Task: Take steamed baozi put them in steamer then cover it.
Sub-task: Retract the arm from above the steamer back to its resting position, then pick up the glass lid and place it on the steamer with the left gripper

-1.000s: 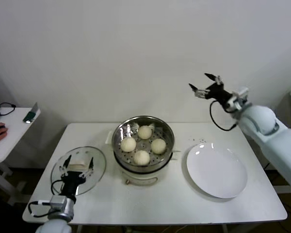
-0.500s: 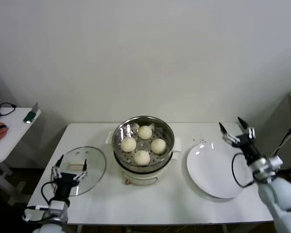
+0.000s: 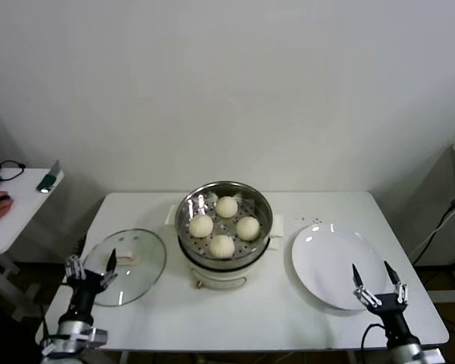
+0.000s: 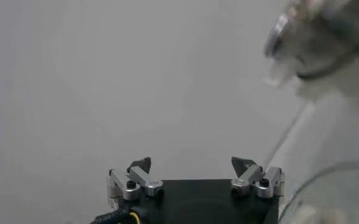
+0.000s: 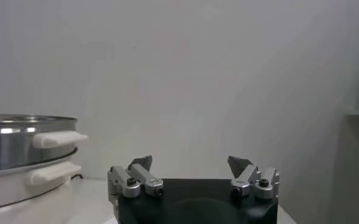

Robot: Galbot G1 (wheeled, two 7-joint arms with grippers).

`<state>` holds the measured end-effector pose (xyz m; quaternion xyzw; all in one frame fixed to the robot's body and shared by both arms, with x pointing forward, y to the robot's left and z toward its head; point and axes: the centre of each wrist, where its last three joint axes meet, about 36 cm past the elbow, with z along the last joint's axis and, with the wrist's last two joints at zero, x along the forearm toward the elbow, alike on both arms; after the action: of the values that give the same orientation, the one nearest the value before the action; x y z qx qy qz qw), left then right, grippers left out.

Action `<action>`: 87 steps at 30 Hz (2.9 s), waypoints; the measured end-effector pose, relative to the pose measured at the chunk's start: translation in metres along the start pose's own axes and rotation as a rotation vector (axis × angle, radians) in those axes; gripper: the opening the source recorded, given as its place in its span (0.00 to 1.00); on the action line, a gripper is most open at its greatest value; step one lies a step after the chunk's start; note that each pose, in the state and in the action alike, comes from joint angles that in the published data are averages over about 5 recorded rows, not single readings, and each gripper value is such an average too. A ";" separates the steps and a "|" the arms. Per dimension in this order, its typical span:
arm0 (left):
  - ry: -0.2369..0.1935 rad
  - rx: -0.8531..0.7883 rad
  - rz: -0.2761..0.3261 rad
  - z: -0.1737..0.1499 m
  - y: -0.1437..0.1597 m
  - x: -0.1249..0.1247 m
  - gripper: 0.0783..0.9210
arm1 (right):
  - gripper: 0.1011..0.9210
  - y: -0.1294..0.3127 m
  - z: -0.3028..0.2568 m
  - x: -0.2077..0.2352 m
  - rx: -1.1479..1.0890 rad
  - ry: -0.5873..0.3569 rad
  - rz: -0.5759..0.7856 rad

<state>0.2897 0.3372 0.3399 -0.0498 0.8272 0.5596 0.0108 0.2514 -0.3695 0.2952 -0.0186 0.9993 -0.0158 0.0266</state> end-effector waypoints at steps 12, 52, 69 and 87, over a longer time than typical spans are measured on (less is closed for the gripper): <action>0.007 -0.344 0.092 0.037 -0.059 0.002 0.88 | 0.88 0.031 0.016 0.026 -0.022 0.008 0.030; 0.068 -0.530 0.101 0.059 -0.100 -0.092 0.75 | 0.88 0.045 0.021 0.049 -0.008 0.012 0.053; 0.092 -0.541 0.132 0.063 -0.107 -0.080 0.17 | 0.88 0.048 0.019 0.048 -0.001 0.009 0.031; 0.123 -0.474 0.094 0.037 -0.048 -0.088 0.08 | 0.88 0.048 0.016 0.048 0.028 0.020 0.014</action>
<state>0.3801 0.3597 0.2881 -0.0466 0.6734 0.7337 -0.0775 0.2024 -0.3244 0.2752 -0.0109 0.9993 -0.0299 0.0172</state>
